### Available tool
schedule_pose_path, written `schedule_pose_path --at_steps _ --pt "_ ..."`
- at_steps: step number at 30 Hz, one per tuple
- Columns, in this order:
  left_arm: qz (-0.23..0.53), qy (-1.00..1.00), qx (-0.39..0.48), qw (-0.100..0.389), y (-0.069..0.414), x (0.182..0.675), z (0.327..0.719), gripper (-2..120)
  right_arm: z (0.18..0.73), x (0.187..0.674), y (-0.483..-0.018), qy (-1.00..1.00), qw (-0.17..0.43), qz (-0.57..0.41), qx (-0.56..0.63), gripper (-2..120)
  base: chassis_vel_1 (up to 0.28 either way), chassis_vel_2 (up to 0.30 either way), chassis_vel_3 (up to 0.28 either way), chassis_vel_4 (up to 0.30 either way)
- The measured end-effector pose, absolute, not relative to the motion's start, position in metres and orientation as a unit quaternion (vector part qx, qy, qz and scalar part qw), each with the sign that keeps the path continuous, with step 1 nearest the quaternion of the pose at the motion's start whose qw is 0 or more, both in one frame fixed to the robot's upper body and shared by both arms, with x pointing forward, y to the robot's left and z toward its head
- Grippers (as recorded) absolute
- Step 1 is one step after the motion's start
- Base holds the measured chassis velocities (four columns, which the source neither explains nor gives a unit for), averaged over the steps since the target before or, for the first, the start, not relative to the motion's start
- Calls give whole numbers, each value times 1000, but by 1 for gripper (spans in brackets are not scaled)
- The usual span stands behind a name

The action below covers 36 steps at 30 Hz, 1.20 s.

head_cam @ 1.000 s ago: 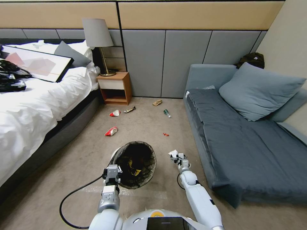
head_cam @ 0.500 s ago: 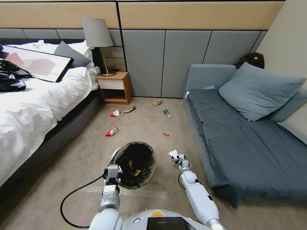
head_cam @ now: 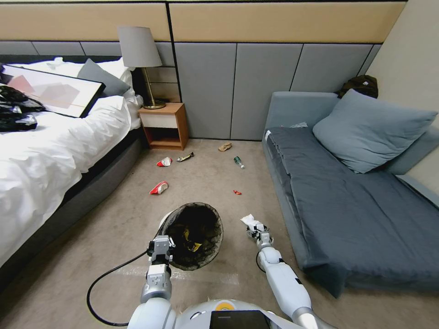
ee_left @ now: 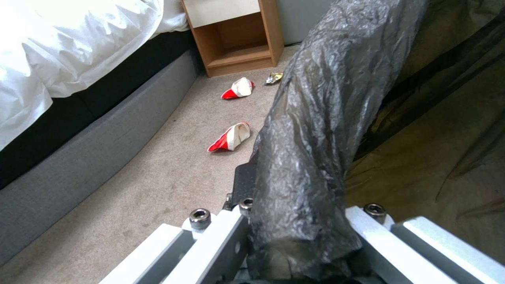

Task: Pick up the trash bin, then pick up the garbage from the floor and place it into the trash bin.

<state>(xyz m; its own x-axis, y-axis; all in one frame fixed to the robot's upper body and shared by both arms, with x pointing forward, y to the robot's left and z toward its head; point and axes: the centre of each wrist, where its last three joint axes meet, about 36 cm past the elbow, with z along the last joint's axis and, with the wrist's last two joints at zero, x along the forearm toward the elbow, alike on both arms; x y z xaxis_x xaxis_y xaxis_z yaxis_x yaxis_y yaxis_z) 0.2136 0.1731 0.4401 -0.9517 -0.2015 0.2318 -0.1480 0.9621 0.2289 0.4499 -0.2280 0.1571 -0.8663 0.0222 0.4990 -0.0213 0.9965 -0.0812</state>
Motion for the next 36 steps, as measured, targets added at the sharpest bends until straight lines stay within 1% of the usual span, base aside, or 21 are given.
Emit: schedule_pose_path --at_steps 18,20,23,24,27,28,31,32,35,36 --pt "-110 -981 86 133 170 212 434 1 132 461 -235 -961 275 37 -15 100 0 0 0 0" --pt "-110 -981 85 133 169 212 434 1 130 462 -236 -961 273 37 -16 98 0 0 0 0" --pt "-113 -981 84 134 169 211 434 1 126 462 -237 -962 269 35 -13 86 0 0 0 0" --pt "-113 -981 84 134 169 211 434 1 126 462 -237 -962 269 35 -13 86 0 0 0 0" --pt "-116 -980 84 136 169 209 433 1 125 464 -235 -963 267 33 -9 72 0 0 0 0" --pt "-116 -980 84 136 169 209 433 1 125 464 -235 -963 267 33 -9 72 0 0 0 0" --pt "-117 -980 83 138 169 208 432 1 124 466 -234 -963 266 32 -7 57 0 0 0 0" --pt "-117 -980 83 138 169 208 432 1 124 466 -234 -963 266 32 -7 57 0 0 0 0" --pt "-118 -980 83 138 169 207 432 1 124 468 -234 -964 266 32 -7 43 0 0 0 0" --pt "-118 -980 83 138 169 207 432 1 124 468 -234 -964 266 32 -7 43 0 0 0 0"
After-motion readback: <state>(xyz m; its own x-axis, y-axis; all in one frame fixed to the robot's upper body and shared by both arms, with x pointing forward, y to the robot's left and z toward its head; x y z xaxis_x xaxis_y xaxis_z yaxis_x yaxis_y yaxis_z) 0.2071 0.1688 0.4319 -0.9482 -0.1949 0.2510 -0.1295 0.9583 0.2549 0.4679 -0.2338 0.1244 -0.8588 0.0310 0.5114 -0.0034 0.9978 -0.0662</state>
